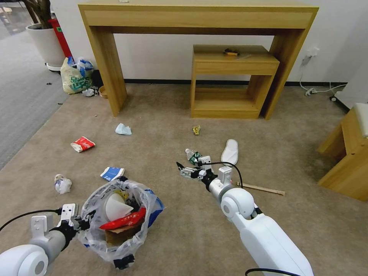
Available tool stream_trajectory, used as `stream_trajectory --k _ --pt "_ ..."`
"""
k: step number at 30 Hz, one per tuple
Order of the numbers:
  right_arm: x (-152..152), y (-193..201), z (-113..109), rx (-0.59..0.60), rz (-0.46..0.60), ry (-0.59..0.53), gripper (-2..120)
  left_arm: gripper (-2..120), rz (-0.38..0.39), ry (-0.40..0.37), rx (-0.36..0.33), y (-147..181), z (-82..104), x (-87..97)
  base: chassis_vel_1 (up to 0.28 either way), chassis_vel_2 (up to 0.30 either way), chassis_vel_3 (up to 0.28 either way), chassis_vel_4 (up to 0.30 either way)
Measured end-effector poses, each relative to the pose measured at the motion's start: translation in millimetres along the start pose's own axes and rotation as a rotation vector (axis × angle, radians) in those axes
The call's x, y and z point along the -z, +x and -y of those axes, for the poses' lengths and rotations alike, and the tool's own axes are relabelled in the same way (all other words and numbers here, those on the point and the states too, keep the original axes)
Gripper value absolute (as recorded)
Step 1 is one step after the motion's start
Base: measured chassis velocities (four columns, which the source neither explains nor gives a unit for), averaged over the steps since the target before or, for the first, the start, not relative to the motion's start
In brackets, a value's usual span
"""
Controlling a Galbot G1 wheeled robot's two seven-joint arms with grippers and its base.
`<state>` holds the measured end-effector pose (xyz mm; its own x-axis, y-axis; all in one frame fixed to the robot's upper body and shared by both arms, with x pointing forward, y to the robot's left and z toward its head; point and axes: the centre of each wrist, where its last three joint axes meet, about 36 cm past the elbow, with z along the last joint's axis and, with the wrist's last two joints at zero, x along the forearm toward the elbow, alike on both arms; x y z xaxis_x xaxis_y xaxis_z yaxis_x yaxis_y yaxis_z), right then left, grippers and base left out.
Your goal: Pick up the trash bin and place the garbage on the floor into it.
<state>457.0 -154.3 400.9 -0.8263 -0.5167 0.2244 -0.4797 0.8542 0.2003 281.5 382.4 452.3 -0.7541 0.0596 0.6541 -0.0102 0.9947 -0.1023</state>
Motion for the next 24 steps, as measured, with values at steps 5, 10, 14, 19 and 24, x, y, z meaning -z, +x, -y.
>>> stream_trajectory --k 5,10,14,19,24 --pt "-0.4 4.5 3.6 -0.013 0.001 0.0 100 0 0.003 0.0 -0.005 0.8 2.8 -0.3 -0.15 -0.149 0.148 0.14" --pt "-2.2 6.7 4.8 -0.019 -0.001 -0.003 100 0 0.0 -0.002 -0.006 1.7 5.0 -2.4 -0.131 -0.123 0.138 0.139" --pt "-4.0 7.9 5.2 -0.022 -0.003 -0.005 100 0 -0.005 -0.003 -0.006 3.2 6.2 -4.6 -0.106 -0.116 0.107 0.11" --pt "-6.0 8.9 5.0 -0.027 -0.005 -0.009 100 0 -0.008 -0.003 -0.01 5.8 7.5 -6.4 -0.127 -0.13 0.119 0.125" --pt "-9.2 11.0 5.0 -0.031 -0.008 -0.012 100 0 -0.011 -0.005 -0.01 6.7 8.6 -8.2 -0.128 -0.131 0.129 0.127"
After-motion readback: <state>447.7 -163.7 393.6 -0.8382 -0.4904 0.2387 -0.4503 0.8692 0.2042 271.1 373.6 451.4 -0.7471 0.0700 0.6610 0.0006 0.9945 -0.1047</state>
